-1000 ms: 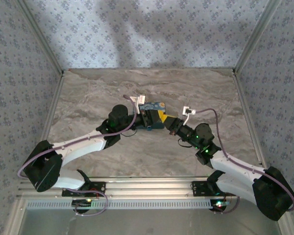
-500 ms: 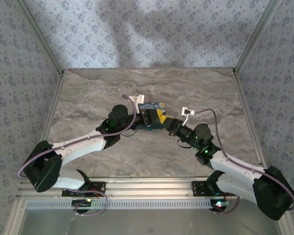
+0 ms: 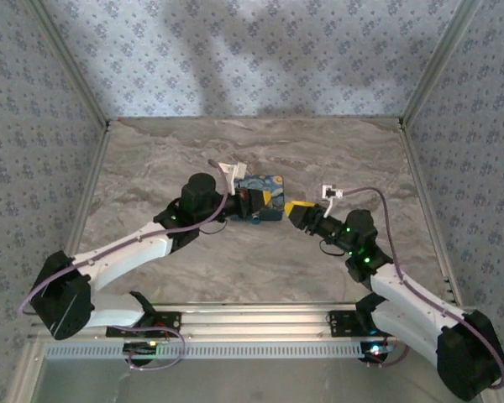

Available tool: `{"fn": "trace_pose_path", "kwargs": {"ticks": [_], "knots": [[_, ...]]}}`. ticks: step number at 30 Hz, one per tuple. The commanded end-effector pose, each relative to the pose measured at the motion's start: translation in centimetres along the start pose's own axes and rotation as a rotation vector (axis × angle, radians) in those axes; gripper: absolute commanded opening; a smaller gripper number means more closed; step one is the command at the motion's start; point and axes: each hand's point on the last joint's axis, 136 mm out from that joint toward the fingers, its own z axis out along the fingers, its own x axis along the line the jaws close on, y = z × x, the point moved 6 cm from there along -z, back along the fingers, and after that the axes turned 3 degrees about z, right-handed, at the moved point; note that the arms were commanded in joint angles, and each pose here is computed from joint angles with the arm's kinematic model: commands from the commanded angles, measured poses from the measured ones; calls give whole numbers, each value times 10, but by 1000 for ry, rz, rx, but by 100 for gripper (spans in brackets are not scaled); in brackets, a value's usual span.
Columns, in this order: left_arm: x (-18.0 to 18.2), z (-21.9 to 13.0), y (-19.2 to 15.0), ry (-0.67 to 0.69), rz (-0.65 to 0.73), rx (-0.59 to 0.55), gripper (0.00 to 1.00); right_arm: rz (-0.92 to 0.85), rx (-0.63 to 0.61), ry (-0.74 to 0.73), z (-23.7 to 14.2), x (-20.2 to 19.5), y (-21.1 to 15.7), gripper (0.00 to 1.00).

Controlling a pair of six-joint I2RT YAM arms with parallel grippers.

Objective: Unlock the padlock with the key

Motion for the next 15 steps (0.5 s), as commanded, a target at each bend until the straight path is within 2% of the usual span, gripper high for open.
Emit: {"fn": "trace_pose_path", "kwargs": {"ticks": [1, 6, 10, 15], "knots": [[-15, -11, -2, -38, 73, 121, 0, -77, 156, 143, -6, 10, -13, 52], [-23, -12, -4, -75, 98, 206, 0, -119, 224, 258, -1, 32, -13, 60], [-24, -10, -5, -91, 98, 217, 0, -125, 266, 304, 10, 47, -14, 59], [-24, -8, -6, -98, 98, 224, 0, -137, 256, 319, 18, 54, -9, 58]]}}
